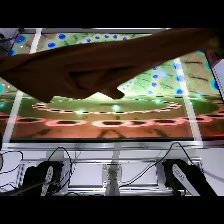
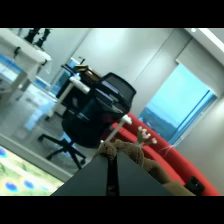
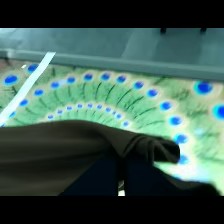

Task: Fold the clothes and pants, and hang the long-sleeved shirts on hangers.

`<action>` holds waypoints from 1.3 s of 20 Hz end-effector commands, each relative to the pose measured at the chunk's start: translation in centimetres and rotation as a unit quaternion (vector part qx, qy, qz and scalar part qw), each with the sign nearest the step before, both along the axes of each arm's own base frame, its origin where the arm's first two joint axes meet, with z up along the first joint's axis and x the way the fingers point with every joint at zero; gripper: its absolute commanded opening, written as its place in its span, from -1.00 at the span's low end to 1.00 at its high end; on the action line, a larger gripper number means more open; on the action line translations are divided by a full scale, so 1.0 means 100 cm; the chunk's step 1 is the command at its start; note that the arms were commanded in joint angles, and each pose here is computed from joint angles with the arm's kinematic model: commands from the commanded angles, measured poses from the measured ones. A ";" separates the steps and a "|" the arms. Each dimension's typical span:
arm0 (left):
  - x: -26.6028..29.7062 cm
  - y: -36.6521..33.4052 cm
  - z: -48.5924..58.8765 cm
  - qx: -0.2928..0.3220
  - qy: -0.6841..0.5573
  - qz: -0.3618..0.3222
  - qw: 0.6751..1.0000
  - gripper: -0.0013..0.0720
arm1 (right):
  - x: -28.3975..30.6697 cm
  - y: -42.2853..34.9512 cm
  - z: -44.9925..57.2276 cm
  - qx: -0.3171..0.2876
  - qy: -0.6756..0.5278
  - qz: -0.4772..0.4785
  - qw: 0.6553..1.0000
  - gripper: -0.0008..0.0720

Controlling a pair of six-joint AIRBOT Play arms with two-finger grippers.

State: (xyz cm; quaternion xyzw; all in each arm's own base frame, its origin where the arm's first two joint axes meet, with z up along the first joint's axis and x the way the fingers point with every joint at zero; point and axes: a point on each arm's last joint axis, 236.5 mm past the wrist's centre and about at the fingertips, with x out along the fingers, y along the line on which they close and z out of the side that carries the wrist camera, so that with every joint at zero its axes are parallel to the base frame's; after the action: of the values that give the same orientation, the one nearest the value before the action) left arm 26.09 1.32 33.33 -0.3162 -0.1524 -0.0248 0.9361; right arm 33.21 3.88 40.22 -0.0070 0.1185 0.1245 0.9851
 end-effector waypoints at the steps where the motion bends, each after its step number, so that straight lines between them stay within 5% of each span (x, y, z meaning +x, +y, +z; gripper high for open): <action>1: -0.031 -0.008 -0.008 -0.029 0.024 -0.024 0.999 -0.91 | -0.088 0.009 0.041 -0.041 -0.069 -0.008 0.997 -0.95; 7: -0.082 -0.012 0.039 -0.029 -0.054 -0.040 0.997 -0.91 | -0.161 0.028 0.039 -0.012 -0.066 -0.002 0.998 -0.95; 12: -0.009 -0.014 -0.010 0.035 0.127 -0.020 0.991 -0.91 | -0.142 0.028 -0.080 0.028 0.162 0.010 0.986 -0.95; 18: 0.091 -0.092 -0.183 0.230 0.394 -0.163 0.875 -0.91 | -0.054 0.018 -0.213 0.131 0.254 -0.020 0.958 -0.95; 21: 0.122 -0.109 -0.244 0.255 0.457 -0.191 0.830 -0.91 | 0.005 0.003 -0.254 0.216 0.222 -0.069 0.948 -0.95; 26: 0.189 -0.128 -0.234 0.241 0.368 -0.170 0.882 -0.90 | 0.073 -0.041 -0.290 0.268 0.178 -0.155 0.934 -0.95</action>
State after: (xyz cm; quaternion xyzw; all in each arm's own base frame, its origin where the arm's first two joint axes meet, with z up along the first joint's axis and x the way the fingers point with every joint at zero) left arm 41.56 -10.12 10.15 -0.0845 0.3154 -0.0901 0.9409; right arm 36.90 2.75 13.25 0.2650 0.2962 0.0513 0.9162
